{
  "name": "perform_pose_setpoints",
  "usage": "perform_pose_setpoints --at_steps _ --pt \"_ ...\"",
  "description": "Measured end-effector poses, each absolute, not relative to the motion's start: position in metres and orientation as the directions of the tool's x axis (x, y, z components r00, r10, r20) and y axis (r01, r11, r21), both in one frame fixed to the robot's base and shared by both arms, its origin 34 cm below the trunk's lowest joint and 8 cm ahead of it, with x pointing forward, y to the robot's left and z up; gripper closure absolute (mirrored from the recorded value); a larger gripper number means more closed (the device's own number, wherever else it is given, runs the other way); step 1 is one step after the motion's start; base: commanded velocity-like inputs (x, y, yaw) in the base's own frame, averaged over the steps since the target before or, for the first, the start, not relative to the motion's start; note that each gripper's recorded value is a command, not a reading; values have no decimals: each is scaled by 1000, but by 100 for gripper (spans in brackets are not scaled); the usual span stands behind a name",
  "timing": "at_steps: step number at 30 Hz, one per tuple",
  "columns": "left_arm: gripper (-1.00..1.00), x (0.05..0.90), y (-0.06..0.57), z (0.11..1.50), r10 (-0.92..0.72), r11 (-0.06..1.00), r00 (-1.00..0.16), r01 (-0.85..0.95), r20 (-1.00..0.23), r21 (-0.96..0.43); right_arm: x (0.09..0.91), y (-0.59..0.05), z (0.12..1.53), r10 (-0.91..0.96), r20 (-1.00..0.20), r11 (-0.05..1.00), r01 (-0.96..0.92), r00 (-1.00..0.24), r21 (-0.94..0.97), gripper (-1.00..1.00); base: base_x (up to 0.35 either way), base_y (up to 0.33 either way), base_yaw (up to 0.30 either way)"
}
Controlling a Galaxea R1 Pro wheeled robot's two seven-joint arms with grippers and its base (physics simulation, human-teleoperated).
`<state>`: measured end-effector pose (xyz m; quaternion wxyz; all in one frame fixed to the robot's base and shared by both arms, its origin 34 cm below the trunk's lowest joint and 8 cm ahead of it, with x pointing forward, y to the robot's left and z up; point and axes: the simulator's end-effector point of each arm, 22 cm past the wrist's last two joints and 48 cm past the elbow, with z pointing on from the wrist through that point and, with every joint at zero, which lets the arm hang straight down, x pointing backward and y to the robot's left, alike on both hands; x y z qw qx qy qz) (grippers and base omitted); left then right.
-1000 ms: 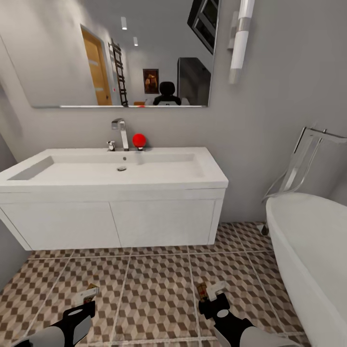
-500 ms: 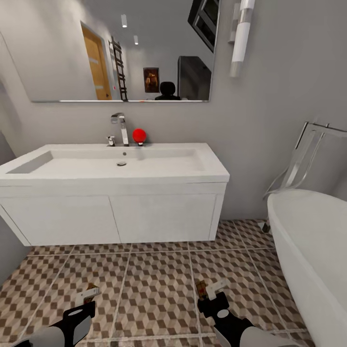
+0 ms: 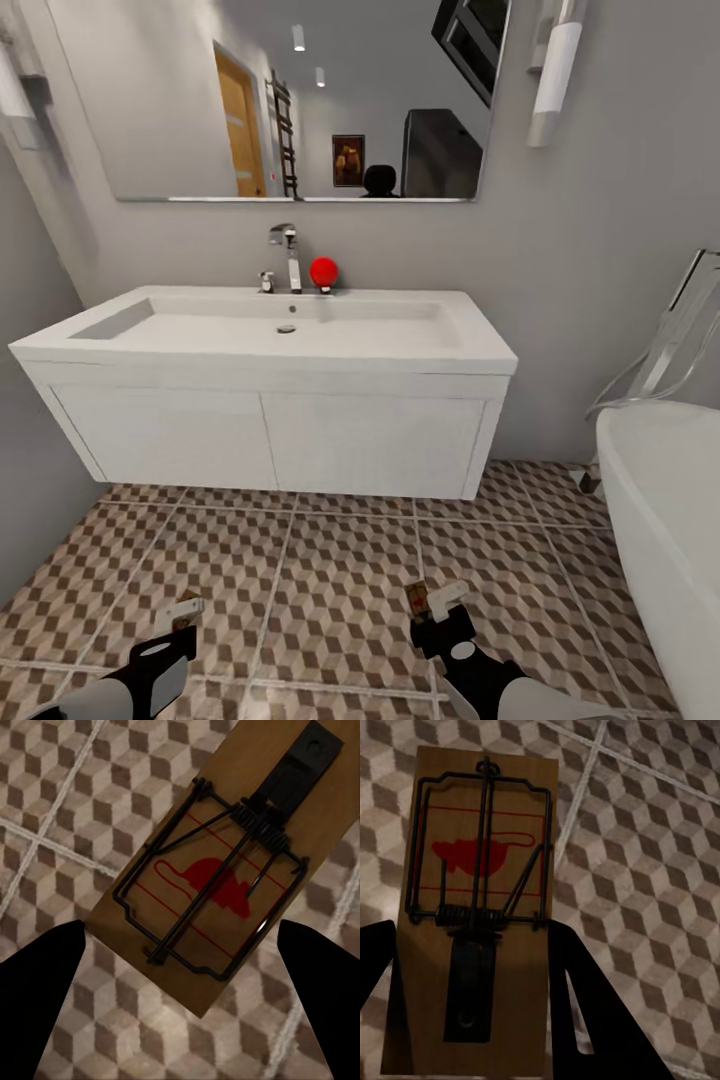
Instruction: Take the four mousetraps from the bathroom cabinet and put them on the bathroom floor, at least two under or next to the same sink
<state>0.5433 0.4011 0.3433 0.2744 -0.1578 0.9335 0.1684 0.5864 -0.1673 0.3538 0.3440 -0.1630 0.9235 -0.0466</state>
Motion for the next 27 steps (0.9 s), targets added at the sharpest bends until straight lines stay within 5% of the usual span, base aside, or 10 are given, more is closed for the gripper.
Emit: perform_pose_setpoints --at_steps 17,27 --pt "100 544 400 344 -191 898 -803 -375 -565 229 586 -168 354 -329 -620 944 -265 -712 -197 100 222 0 6" --pt "100 547 395 346 -190 902 -799 -372 -570 220 589 -168 357 -327 -630 944 -263 -704 -197 100 30 0 -118"
